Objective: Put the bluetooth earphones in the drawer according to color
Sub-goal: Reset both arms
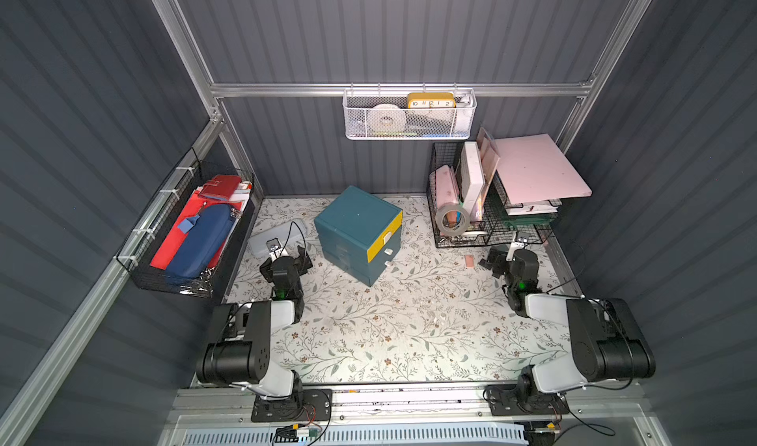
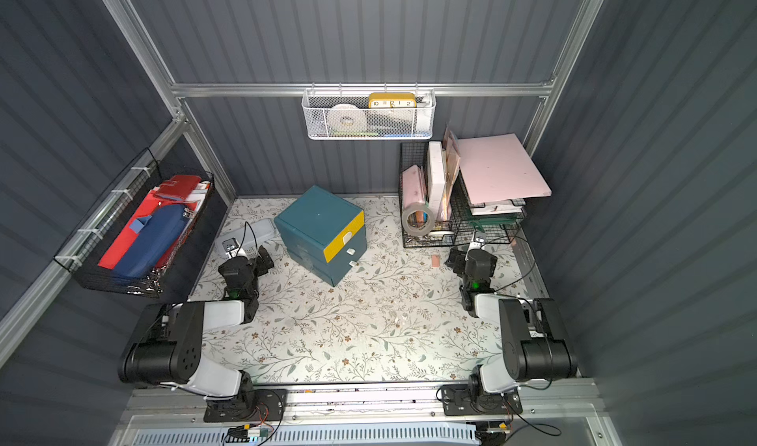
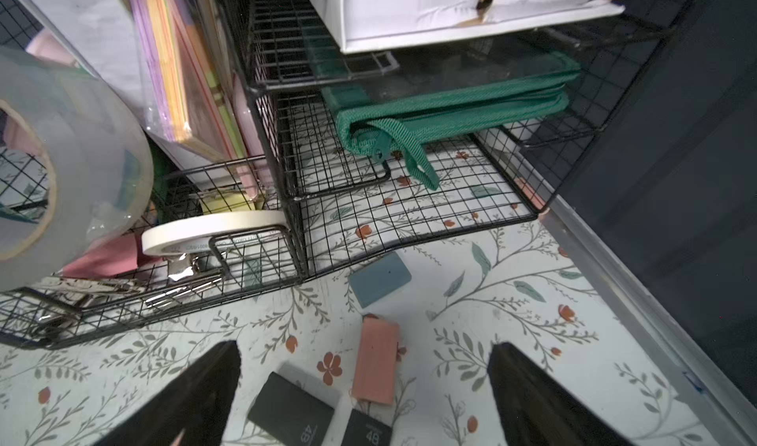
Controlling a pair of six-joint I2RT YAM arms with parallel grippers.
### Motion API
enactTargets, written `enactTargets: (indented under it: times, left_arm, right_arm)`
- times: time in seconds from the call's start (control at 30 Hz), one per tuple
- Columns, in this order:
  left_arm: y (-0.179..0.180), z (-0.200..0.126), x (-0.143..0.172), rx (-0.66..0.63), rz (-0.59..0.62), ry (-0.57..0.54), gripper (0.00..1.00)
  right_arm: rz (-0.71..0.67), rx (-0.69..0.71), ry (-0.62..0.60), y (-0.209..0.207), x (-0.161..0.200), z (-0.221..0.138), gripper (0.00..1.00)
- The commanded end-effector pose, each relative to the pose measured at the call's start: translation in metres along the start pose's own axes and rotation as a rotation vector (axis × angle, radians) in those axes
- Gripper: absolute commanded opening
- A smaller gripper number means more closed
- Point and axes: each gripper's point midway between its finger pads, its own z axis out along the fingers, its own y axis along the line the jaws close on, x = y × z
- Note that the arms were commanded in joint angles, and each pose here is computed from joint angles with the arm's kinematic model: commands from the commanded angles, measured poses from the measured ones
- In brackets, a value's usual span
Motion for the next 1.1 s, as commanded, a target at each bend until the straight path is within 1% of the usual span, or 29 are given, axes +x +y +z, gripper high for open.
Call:
enactTargets:
  times: [0.0, 0.03, 0.07, 0.13, 0.17, 0.2, 0.27, 0.3, 0.37, 0.43, 1.07]
  left_arm:
    - [-0.025, 0.011, -0.011, 0.124, 0.028, -0.036, 0.99]
    - [-0.028, 0.013, -0.010, 0.136, 0.039, -0.040, 0.99]
    - [-0.035, 0.012, -0.005, 0.182, 0.055, -0.032, 0.99]
    - [-0.043, 0.006, -0.002, 0.240, 0.085, -0.088, 0.99]
    - [-0.044, 0.006, -0.004, 0.247, 0.075, -0.088, 0.99]
    - [-0.045, 0.006, 0.000, 0.252, 0.073, -0.057, 0.99]
    - [-0.045, 0.006, -0.003, 0.250, 0.075, -0.086, 0.99]
    - [-0.044, 0.008, 0.000, 0.245, 0.077, -0.058, 0.99]
    - [-0.044, 0.008, -0.001, 0.245, 0.078, -0.074, 0.99]
    - [-0.044, 0.008, 0.001, 0.243, 0.079, -0.056, 1.00]
    - [-0.045, 0.009, 0.000, 0.248, 0.082, -0.056, 0.99]
  right_arm:
    - [0.019, 0.006, -0.082, -0.003, -0.015, -0.005, 0.99]
    - [0.019, 0.003, -0.083, -0.003, -0.013, -0.005, 0.99]
    - [0.016, -0.004, -0.083, -0.002, -0.011, -0.005, 0.99]
    - [0.011, -0.020, -0.094, 0.001, -0.009, -0.005, 0.99]
    - [0.011, -0.024, -0.112, 0.001, -0.010, -0.005, 0.99]
    - [0.010, -0.025, -0.122, 0.001, -0.010, -0.005, 0.99]
    - [0.012, -0.027, -0.135, 0.002, -0.011, -0.006, 0.99]
    - [0.012, -0.027, -0.137, 0.002, -0.011, -0.006, 0.99]
    - [0.012, -0.027, -0.133, 0.001, -0.010, -0.006, 0.99]
    - [0.013, -0.028, -0.133, 0.002, -0.011, -0.006, 0.99]
    - [0.013, -0.027, -0.130, 0.001, -0.010, -0.005, 0.99]
